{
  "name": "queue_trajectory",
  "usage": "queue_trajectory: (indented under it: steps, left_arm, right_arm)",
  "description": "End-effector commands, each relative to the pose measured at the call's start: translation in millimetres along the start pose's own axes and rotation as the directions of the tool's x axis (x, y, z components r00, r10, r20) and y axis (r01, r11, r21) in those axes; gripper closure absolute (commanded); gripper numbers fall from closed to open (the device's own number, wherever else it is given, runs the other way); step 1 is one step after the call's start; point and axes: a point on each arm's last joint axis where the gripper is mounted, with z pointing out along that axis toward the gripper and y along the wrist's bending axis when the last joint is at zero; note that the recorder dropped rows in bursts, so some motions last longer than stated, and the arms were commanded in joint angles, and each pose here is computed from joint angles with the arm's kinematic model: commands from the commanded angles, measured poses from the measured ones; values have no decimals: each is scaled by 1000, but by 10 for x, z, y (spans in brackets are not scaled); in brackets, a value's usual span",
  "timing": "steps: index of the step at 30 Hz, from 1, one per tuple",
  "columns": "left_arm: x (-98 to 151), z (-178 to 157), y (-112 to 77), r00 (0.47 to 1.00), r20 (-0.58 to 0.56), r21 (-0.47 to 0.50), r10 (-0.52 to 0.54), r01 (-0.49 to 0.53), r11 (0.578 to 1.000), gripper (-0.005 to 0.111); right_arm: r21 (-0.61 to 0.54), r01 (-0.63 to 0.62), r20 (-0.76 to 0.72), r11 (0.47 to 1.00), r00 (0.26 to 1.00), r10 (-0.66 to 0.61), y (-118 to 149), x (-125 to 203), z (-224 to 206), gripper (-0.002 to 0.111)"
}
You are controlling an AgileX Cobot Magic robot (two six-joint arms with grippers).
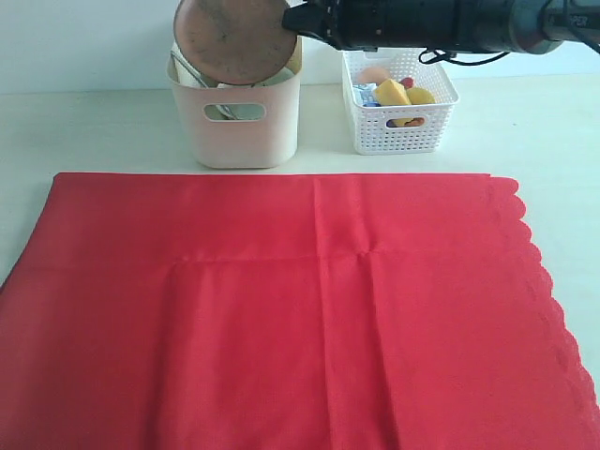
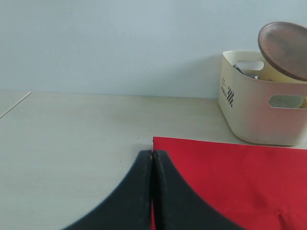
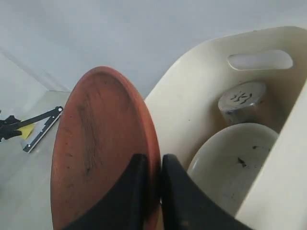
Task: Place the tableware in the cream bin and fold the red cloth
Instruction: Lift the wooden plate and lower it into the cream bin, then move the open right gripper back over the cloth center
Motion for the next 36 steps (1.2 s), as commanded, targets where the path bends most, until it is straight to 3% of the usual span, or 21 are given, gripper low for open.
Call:
queue_trajectory:
  steps: [1, 6, 14, 18, 24, 28, 36]
  left_arm:
    - [-1, -5, -3, 1000, 3, 6, 1, -1, 1000, 104]
    - [-1, -5, -3, 1000, 3, 6, 1, -1, 1000, 104]
    - [-1, -5, -3, 1000, 3, 6, 1, -1, 1000, 104]
    - [-1, -5, -3, 1000, 3, 6, 1, -1, 1000, 104]
    - [-1, -5, -3, 1000, 3, 6, 1, -1, 1000, 104]
    - [-1, -5, -3, 1000, 3, 6, 1, -1, 1000, 104]
    - [-1, -5, -3, 1000, 3, 6, 1, -1, 1000, 104]
  right_arm:
    - [28, 3, 35, 1000, 999, -4, 68, -41, 64, 108]
    - [98, 8, 52, 995, 999, -13, 56, -26, 116, 102]
    - [130, 10, 67, 991, 998, -19, 63, -51, 116, 63]
    - [55, 117, 2, 992, 993, -117, 248, -117, 31, 52]
    - [121, 170, -104, 978, 982, -157, 376, -243, -168, 60]
    - [243, 190, -198, 951, 970, -143, 426, -333, -367, 74]
    - [444, 318, -361, 837, 919, -158, 715, -430, -850, 108]
